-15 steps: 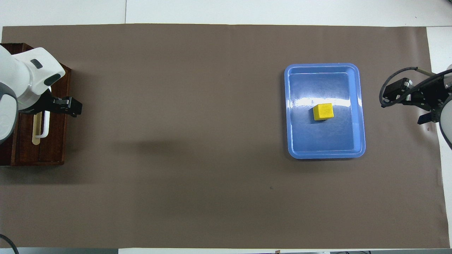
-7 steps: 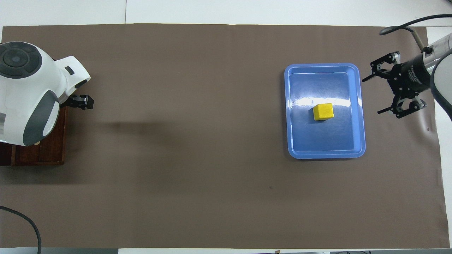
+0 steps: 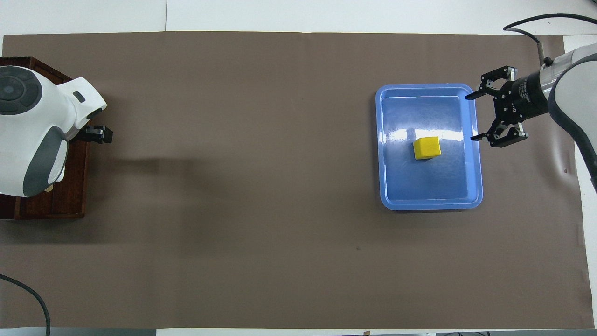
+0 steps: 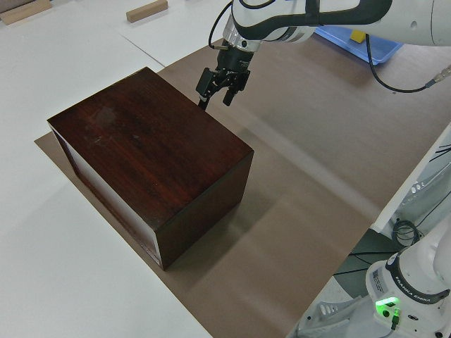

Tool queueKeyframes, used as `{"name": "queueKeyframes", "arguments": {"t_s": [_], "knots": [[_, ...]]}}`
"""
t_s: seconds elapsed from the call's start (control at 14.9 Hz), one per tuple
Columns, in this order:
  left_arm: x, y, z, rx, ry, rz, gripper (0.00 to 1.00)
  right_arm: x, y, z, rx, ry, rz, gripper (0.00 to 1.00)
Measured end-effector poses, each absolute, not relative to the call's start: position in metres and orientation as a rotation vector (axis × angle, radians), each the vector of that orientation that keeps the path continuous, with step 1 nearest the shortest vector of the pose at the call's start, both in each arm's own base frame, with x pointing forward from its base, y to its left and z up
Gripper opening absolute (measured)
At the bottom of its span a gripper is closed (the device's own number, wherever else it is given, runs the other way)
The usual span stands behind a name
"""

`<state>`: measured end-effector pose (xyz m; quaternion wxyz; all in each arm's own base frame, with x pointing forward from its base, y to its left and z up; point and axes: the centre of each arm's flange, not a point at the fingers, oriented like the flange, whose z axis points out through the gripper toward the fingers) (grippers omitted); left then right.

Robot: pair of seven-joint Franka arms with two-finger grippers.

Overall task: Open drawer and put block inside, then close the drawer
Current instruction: 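Pull the wooden drawer open with the left gripper while the right gripper reaches the tray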

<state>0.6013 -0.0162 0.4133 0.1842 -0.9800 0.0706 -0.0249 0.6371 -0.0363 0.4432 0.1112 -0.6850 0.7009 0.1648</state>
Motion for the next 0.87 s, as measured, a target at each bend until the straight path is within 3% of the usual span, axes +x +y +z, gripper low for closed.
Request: {"name": "queueKeyframes", "arguments": {"t_s": [0.4, 0.87], "knots": [[0.597, -0.009, 0.391, -2.771, 0.204, -0.064, 1.00, 0.631, -0.053, 0.373, -1.960, 1.985, 0.649, 0.98], [0.601, -0.050, 0.382, -2.793, 0.099, -0.157, 1.00, 0.616, -0.061, 0.309, -1.871, 1.911, 0.674, 0.98]]}}
